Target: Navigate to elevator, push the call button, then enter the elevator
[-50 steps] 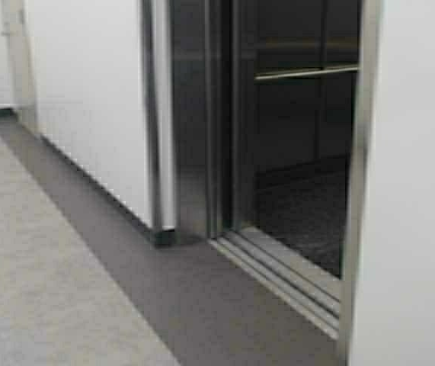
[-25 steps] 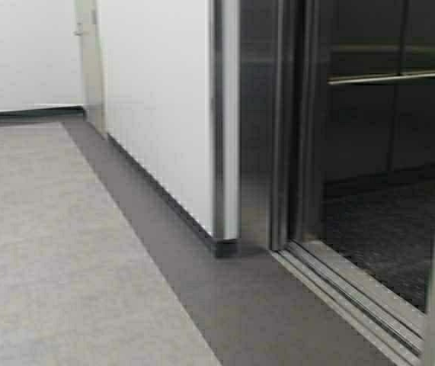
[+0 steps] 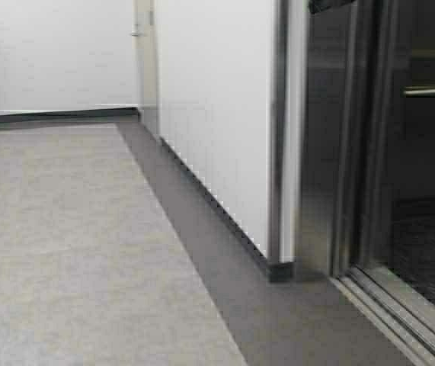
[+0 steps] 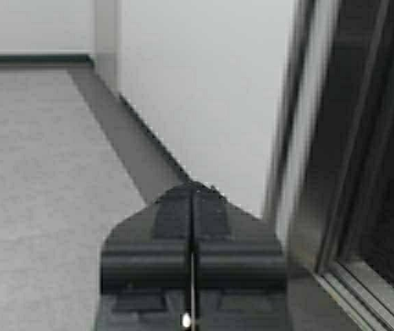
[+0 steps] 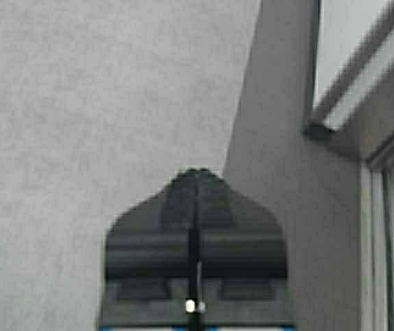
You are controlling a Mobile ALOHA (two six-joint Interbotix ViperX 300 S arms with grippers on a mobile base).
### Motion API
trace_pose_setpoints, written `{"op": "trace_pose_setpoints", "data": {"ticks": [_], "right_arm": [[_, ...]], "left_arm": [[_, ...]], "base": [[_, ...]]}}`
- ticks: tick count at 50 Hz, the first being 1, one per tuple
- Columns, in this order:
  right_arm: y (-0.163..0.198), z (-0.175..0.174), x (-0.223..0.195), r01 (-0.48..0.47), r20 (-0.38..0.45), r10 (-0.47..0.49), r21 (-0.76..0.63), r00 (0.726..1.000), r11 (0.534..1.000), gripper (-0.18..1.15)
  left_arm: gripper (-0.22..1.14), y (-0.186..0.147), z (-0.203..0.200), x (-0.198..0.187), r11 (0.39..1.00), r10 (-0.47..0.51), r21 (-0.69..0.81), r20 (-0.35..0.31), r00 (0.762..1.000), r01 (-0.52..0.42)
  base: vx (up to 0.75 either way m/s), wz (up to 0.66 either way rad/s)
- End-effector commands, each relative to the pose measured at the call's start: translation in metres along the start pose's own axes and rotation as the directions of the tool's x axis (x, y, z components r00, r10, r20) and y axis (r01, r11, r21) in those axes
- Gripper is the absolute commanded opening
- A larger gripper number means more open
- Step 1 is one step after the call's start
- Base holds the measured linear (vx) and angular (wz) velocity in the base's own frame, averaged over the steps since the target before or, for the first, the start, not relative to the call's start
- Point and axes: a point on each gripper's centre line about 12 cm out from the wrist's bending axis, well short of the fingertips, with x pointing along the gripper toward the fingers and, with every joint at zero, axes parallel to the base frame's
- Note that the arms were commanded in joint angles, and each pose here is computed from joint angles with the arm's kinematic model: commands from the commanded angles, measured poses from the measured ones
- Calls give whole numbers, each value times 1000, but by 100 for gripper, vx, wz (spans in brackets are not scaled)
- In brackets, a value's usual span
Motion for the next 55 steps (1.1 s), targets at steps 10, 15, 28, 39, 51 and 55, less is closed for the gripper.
{"op": "trace_pose_setpoints", "data": {"ticks": [10, 15, 28, 39, 51, 55], "right_arm": [[-1, 8, -1, -1, 29, 1, 0, 1000, 1000, 6], [0, 7, -1, -4, 29, 4, 0, 1000, 1000, 6], [0, 5, -2, -6, 24, 6, -1, 1000, 1000, 6], [-5, -19, -1, 23, -53, -21, 21, 998, 1000, 6], [-28, -37, -7, 107, -116, -97, 89, 989, 990, 6], [-28, -39, -9, 113, -124, -101, 88, 987, 990, 6]], "left_arm": [[3, -1, 6, 8, 1000, -6, 11, 8, 1000, 6], [3, -1, 5, 12, 1000, -8, 10, 3, 1000, 8], [3, -2, 11, 13, 1000, -18, 6, 39, 999, 17], [3, -2, 10, 12, 1000, -18, 4, 39, 999, 18], [3, -2, 9, 12, 1000, -20, 10, 38, 999, 20], [3, -2, 8, 11, 1000, -20, 11, 33, 999, 19]], "base": [[48, 28], [50, 30], [53, 16], [55, -3], [57, -16], [57, -21]]}}
